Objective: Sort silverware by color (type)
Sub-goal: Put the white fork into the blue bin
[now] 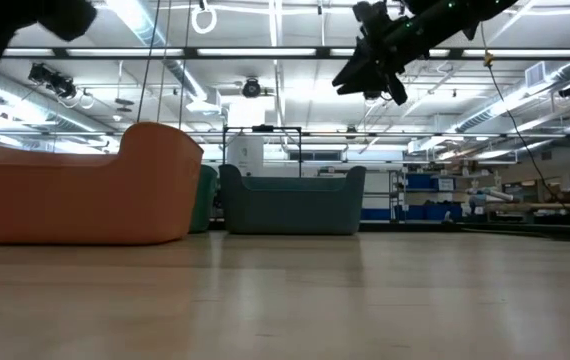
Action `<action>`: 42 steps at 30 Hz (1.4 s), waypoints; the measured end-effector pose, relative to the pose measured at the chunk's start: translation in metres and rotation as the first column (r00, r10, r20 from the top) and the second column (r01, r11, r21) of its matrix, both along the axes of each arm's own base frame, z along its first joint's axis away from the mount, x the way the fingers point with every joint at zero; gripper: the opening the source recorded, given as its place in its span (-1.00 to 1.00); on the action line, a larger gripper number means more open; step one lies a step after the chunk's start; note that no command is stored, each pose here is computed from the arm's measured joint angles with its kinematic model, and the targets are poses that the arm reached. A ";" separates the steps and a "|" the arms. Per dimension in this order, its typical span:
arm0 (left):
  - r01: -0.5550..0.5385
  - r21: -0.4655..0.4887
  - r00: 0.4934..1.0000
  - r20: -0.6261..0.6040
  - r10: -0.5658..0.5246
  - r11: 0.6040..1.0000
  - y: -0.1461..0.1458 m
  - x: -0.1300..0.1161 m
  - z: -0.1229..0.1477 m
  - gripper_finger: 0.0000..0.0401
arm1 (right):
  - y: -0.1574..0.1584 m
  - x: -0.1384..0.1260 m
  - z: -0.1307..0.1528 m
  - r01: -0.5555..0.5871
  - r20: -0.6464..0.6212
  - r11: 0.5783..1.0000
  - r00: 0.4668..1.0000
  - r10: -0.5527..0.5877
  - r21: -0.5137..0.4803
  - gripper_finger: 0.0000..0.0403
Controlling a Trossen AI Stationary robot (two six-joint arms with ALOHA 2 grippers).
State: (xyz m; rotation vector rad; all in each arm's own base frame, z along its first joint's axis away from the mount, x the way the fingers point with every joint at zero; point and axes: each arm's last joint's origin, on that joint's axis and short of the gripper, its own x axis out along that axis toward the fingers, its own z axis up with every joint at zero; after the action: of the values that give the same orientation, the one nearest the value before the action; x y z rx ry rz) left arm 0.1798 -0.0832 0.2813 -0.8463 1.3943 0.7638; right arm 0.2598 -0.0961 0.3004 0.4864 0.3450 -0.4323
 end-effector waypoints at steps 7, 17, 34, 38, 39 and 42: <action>-0.163 -0.050 0.984 0.063 0.166 0.985 -0.032 -0.010 -0.048 -0.35 | 0.029 0.009 0.000 -0.100 0.008 0.995 0.995 0.100 0.022 -0.50; -0.200 -0.171 0.957 0.178 0.230 0.965 -0.050 -0.019 -0.099 -0.35 | 0.054 0.014 0.000 -0.167 0.016 0.985 0.986 0.167 0.046 -0.50; -0.174 -0.271 0.941 0.237 0.241 0.947 -0.084 -0.006 -0.126 -0.35 | 0.064 0.015 -0.002 -0.175 0.001 0.983 0.984 0.176 0.063 -0.50; -0.190 -0.267 0.942 0.222 0.252 0.945 -0.086 -0.007 -0.129 -0.35 | 0.064 0.013 -0.004 -0.172 -0.024 0.982 0.984 0.174 0.072 -0.50; -0.194 -0.268 0.941 0.221 0.256 0.944 -0.086 -0.007 -0.129 -0.35 | 0.064 0.013 -0.005 -0.172 -0.029 0.982 0.984 0.174 0.074 -0.50; -0.200 -0.267 0.941 0.217 0.262 0.943 -0.086 -0.007 -0.129 -0.35 | 0.064 0.013 -0.005 -0.171 -0.031 0.982 0.984 0.174 0.074 -0.50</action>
State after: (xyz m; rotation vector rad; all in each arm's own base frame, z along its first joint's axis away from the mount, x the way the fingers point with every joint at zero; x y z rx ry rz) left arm 0.1724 -0.1692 0.1527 -1.2727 1.1868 0.6452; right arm 0.2729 -0.0316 0.2956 0.5139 0.4364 -0.2612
